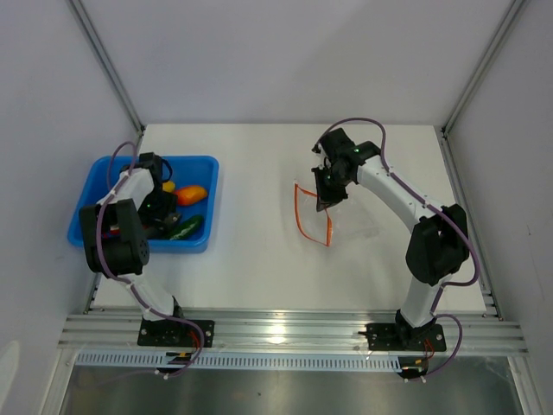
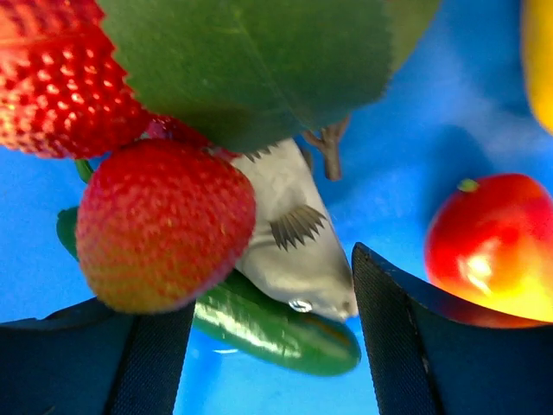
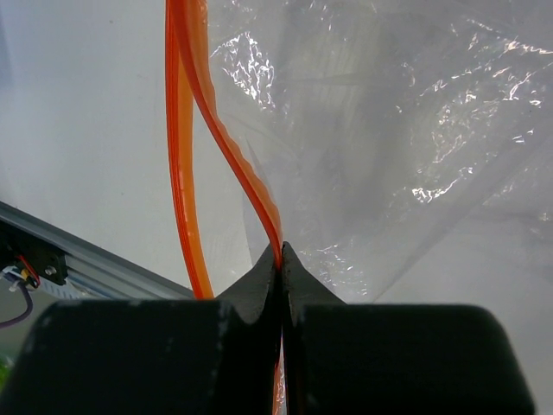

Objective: Place the food in the zip-top bag and seal the zipper
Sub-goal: Pick up the fake fish from the bin.

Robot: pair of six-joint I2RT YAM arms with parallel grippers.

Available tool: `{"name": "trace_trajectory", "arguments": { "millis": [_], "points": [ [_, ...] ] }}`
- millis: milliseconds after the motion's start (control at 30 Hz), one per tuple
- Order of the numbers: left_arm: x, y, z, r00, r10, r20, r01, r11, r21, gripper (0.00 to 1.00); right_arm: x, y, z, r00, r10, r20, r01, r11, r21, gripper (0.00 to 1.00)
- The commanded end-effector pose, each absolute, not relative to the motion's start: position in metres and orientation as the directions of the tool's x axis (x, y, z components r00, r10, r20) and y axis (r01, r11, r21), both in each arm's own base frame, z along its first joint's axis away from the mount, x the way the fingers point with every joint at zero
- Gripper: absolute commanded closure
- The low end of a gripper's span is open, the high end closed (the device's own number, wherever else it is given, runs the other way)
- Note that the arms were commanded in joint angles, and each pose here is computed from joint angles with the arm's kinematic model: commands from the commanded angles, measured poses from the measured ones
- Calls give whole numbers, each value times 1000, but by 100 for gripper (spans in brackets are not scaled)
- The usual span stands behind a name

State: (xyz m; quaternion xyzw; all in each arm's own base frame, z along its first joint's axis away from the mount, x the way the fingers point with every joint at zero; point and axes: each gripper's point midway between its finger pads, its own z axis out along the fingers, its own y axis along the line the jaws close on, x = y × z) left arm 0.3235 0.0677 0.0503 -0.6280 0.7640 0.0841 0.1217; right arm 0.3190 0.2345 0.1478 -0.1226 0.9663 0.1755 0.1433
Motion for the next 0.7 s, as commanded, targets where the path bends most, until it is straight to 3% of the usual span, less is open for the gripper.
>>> {"name": "trace_trajectory", "arguments": {
  "millis": [0, 133, 333, 667],
  "points": [
    [315, 75, 40, -156, -939, -306, -988, 153, 34, 28, 321, 233, 165, -901, -197, -386, -321, 903, 287, 100],
    [314, 79, 39, -157, -932, -326, -987, 152, 43, 38, 321, 231, 166, -898, -196, -394, -321, 905, 279, 100],
    [315, 82, 45, -174, -928, -330, -985, 166, 51, 67, 322, 230, 169, -890, -197, -411, -324, 908, 266, 100],
    [314, 75, 89, -204, -916, -344, -968, 242, -69, 99, 324, 231, 177, -876, -198, -439, -333, 908, 254, 100]
  ]
}}
